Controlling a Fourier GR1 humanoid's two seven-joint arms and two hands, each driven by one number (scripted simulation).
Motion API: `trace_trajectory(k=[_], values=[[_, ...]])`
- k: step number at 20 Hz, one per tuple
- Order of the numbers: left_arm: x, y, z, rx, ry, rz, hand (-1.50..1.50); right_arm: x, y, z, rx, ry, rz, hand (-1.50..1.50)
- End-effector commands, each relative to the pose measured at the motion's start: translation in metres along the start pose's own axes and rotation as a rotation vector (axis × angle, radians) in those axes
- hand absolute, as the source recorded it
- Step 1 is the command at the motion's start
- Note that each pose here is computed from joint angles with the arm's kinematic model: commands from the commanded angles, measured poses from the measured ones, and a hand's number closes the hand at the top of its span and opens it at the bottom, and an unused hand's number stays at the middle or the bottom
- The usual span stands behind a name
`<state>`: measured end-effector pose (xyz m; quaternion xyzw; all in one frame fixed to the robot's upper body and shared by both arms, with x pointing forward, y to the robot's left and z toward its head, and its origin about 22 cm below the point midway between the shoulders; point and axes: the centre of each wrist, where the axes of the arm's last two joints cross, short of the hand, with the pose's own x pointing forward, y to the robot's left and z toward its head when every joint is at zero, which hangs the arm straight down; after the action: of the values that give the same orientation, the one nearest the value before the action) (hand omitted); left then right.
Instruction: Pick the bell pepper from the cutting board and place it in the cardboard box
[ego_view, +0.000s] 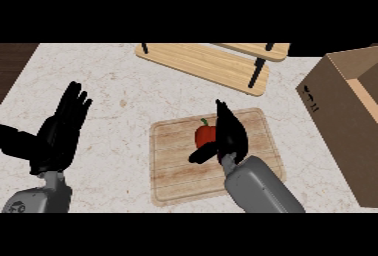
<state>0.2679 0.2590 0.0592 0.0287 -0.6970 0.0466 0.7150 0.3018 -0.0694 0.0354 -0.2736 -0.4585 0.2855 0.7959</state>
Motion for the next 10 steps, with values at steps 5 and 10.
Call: trace_trajectory(k=[5,10], values=[[-0.021,-0.001,-0.002,0.01,-0.017,0.003,0.0,-0.021,0.008,-0.01,-0.03,-0.078,0.111,1.5],[0.009,-0.021,0.001,-0.017,-0.014,0.008,0.0,0.005,0.011,0.005,-0.112,-0.096,0.14,1.5]])
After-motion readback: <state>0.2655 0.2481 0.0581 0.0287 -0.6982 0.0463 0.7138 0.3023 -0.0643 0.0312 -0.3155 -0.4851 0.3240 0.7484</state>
